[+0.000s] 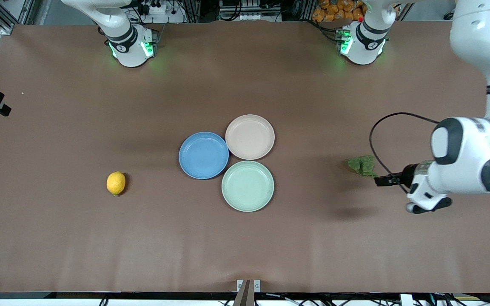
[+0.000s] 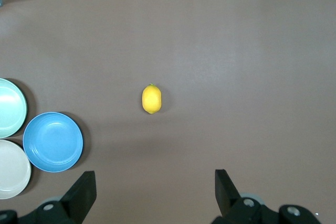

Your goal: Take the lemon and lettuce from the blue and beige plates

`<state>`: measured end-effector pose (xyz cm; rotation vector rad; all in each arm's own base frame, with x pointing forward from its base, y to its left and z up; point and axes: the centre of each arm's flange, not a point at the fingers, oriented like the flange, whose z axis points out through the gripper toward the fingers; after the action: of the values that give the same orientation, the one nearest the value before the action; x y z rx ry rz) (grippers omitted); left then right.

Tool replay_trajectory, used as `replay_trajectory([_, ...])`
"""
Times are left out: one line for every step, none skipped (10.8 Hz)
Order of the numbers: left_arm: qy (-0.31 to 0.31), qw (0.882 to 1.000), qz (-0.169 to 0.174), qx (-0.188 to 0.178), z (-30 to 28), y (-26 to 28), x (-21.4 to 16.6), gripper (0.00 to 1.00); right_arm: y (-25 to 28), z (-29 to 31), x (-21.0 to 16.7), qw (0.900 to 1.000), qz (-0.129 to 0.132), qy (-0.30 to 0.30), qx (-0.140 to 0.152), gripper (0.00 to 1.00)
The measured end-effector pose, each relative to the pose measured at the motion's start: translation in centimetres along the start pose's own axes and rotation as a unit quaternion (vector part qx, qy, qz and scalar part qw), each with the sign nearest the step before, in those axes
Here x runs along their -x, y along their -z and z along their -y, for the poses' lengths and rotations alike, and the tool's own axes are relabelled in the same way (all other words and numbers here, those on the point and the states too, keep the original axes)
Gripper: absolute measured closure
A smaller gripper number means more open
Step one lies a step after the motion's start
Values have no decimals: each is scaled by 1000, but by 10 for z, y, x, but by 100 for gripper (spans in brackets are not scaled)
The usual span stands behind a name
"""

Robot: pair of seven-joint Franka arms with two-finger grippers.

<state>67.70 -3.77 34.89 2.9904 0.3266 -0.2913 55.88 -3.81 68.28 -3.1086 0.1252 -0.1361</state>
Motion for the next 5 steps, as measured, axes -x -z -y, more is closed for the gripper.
replay_trajectory([0,1000,-16,3,3,23,4,0,1,-3,0,1000,-4,-3,0,0])
replay_trajectory([-1,1000,-29,5,2,47,11,0,2,-7,0,1000,-5,-6,1,0])
replay_trajectory([-4,999,-35,5,0,70,22,0,2,-12,0,1000,-5,-11,1,0])
replay_trajectory([-7,999,-39,1,0,93,34,0,1,-15,-1,1000,-5,-13,2,0])
replay_trajectory([-10,999,-48,-13,3,114,43,0,0,-15,-1,1000,-5,-14,2,0])
